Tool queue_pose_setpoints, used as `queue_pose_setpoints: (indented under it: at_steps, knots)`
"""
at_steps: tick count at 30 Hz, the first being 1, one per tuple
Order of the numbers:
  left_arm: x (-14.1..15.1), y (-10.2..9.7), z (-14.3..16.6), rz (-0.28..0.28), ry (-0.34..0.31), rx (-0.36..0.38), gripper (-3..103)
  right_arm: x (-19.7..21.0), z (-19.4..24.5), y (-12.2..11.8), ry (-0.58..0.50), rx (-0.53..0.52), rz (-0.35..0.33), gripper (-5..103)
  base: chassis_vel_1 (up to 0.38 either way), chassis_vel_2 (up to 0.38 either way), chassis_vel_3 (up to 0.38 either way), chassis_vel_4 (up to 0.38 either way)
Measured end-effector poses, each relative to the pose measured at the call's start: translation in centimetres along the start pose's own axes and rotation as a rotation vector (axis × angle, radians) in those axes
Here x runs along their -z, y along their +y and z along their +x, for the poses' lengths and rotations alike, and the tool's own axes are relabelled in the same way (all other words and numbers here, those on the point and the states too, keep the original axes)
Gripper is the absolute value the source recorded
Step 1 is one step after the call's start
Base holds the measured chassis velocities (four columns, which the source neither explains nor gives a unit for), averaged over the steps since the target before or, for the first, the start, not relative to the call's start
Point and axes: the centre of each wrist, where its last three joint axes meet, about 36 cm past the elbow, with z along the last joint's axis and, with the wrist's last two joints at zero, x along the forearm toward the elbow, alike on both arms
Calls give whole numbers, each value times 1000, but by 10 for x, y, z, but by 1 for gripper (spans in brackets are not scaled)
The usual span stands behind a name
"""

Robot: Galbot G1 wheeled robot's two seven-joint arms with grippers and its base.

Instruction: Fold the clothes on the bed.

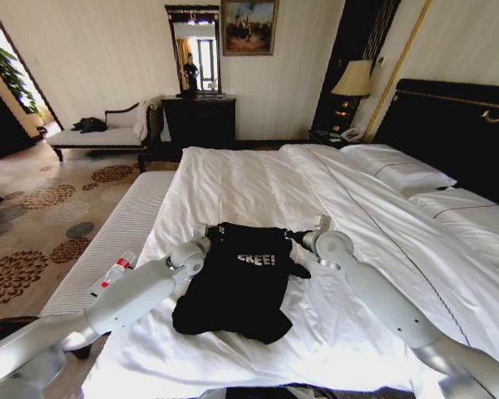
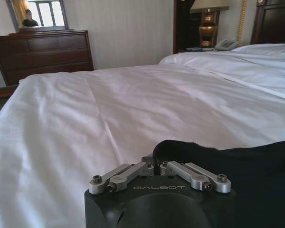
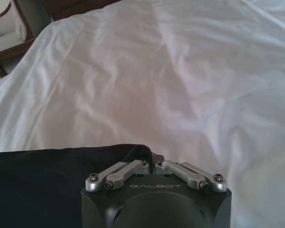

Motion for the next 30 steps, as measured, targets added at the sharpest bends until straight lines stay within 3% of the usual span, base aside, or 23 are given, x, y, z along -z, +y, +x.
queue_pose_setpoints:
  at_steps: [2,4,8,9,13,17,24,30]
  knots:
    - [8,6,-24,12,-8,30,0,8,-32,0,-17,-33,4,1,0,0,0,0]
    - [10,7,-29,12,-9,35,0,10,-36,1,-19,-35,2,1,0,0,0,0]
    - [24,18,-78,6,1,98,0,39,-77,24,-51,-33,-14,1,0,0,0,0]
    - [24,18,-78,6,1,98,0,39,-77,24,-51,-33,-14,1,0,0,0,0]
    - [30,8,-101,-2,1,104,0,44,-97,35,-57,-41,-8,1,25,6,4,-2]
    - [41,-23,-143,-12,9,99,0,45,-124,42,-70,-66,-5,1,0,0,0,0]
    - [48,-32,-163,-16,24,112,0,59,-147,44,-101,-109,8,1,0,0,0,0]
    - [47,-26,-172,20,47,152,0,72,-159,41,-118,-140,7,1,0,0,0,0]
